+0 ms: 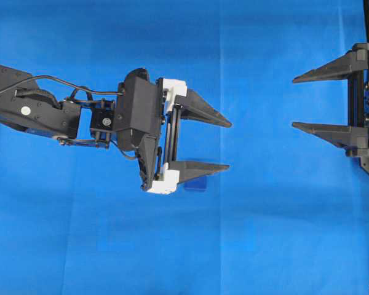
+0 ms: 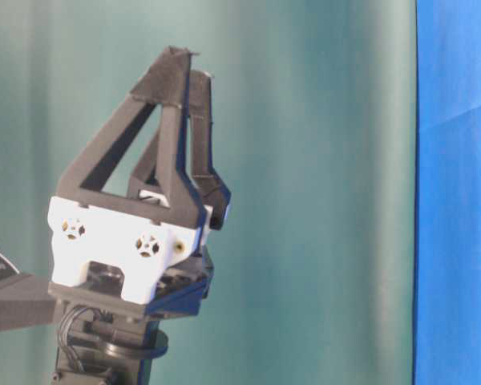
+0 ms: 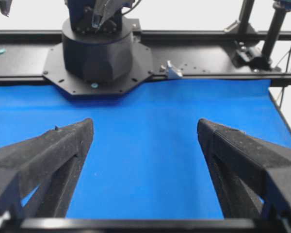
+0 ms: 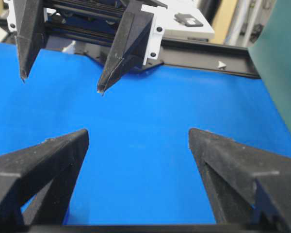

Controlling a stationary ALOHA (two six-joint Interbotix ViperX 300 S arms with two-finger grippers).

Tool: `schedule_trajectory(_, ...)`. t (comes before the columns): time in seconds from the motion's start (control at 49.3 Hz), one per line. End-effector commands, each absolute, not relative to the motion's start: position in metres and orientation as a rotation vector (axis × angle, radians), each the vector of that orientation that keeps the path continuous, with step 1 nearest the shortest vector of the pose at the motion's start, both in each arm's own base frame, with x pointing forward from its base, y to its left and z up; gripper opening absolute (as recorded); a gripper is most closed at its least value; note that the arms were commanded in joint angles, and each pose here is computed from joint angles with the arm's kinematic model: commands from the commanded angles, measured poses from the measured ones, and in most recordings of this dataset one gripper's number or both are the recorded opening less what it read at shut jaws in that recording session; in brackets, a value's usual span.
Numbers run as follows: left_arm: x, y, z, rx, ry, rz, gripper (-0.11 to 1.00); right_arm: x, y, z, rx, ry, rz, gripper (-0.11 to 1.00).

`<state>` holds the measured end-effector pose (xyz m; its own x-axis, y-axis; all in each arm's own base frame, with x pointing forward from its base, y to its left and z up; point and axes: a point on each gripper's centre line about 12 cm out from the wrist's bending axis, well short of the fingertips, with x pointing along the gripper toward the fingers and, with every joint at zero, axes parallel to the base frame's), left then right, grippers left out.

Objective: Handover the blue block to the right arm after grasping it with the left arm, then place it in the designated position.
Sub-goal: 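Move the open left gripper toward the blue cube and lower over it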

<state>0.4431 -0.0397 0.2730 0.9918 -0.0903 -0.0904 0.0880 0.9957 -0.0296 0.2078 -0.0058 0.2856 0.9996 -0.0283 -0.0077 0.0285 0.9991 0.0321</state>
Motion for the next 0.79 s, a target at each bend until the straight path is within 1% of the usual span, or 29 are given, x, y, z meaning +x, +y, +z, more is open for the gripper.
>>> schedule_trajectory(0.0, 0.444, -0.041, 0.288, -0.026, 0.058, -0.094, 0.92, 0.211, -0.007, 0.297, 0.033, -0.024, -0.034, 0.97)
schedule_trajectory(0.162, 0.446, -0.041, 0.284, -0.033, 0.12, -0.092, 0.92, 0.211, -0.008, 0.297, 0.033, -0.022, -0.039, 0.97)
schedule_trajectory(0.345, 0.451, -0.047, 0.28, -0.027, 0.253, -0.098, 0.92, 0.211, -0.009, 0.296, 0.033, -0.018, -0.042, 0.97)
schedule_trajectory(0.588, 0.461, -0.048, 0.268, -0.016, 0.525, -0.089, 0.92, 0.211, -0.009, 0.295, 0.033, -0.013, -0.042, 0.97)
schedule_trajectory(0.77, 0.471, -0.053, 0.265, -0.006, 0.681, -0.089, 0.92, 0.211, -0.009, 0.295, 0.034, -0.002, -0.044, 0.97)
